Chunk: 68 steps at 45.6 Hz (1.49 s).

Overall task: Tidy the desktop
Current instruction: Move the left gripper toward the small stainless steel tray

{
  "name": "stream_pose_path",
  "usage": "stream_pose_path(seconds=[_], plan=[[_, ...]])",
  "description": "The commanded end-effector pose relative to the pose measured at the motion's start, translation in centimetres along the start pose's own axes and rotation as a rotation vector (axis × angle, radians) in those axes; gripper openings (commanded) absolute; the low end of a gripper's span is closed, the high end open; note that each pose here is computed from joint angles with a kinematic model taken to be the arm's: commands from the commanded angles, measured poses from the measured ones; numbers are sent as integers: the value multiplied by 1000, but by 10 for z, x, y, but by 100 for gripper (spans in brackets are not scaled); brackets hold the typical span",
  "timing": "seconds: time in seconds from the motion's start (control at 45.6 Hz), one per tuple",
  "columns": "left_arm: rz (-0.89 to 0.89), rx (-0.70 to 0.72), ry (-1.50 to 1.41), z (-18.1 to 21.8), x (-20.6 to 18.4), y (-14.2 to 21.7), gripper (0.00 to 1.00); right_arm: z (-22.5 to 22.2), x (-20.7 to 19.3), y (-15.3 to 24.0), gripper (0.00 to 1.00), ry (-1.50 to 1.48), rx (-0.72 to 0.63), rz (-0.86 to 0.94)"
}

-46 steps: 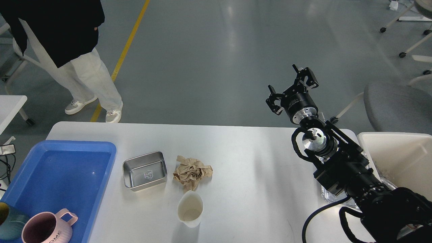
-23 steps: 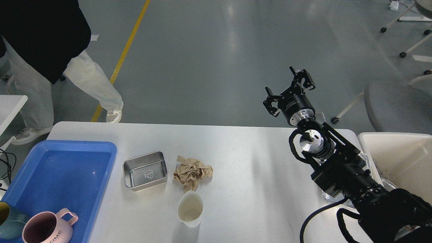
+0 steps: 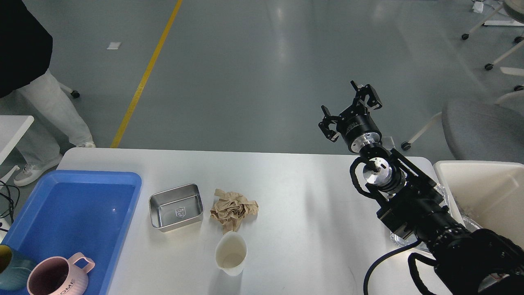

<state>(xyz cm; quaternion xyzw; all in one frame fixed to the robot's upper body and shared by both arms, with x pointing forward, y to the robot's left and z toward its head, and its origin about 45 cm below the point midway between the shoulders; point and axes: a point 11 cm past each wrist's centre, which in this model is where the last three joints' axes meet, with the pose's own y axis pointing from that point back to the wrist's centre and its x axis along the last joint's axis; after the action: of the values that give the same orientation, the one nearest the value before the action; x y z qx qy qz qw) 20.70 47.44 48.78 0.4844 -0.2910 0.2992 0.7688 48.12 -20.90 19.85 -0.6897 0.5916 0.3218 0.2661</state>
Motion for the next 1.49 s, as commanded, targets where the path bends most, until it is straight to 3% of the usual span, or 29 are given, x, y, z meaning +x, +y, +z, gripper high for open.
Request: stream_pose_path(seconds=[0.0, 0.153, 0.877, 1.227, 1.468], plan=[[-1, 3, -4, 1, 1, -2, 89, 0, 0, 0, 100, 0, 0, 0], [-13, 7, -8, 1, 1, -10, 88, -1, 0, 0, 100, 1, 2, -1], [-161, -31, -102, 14, -10, -113, 86, -6, 5, 1, 100, 10, 7, 8], [-272, -22, -197, -1, -52, -186, 86, -6, 5, 1, 100, 11, 7, 9], [-300, 72, -202, -23, -88, -241, 86, -7, 7, 2, 100, 14, 8, 14]])
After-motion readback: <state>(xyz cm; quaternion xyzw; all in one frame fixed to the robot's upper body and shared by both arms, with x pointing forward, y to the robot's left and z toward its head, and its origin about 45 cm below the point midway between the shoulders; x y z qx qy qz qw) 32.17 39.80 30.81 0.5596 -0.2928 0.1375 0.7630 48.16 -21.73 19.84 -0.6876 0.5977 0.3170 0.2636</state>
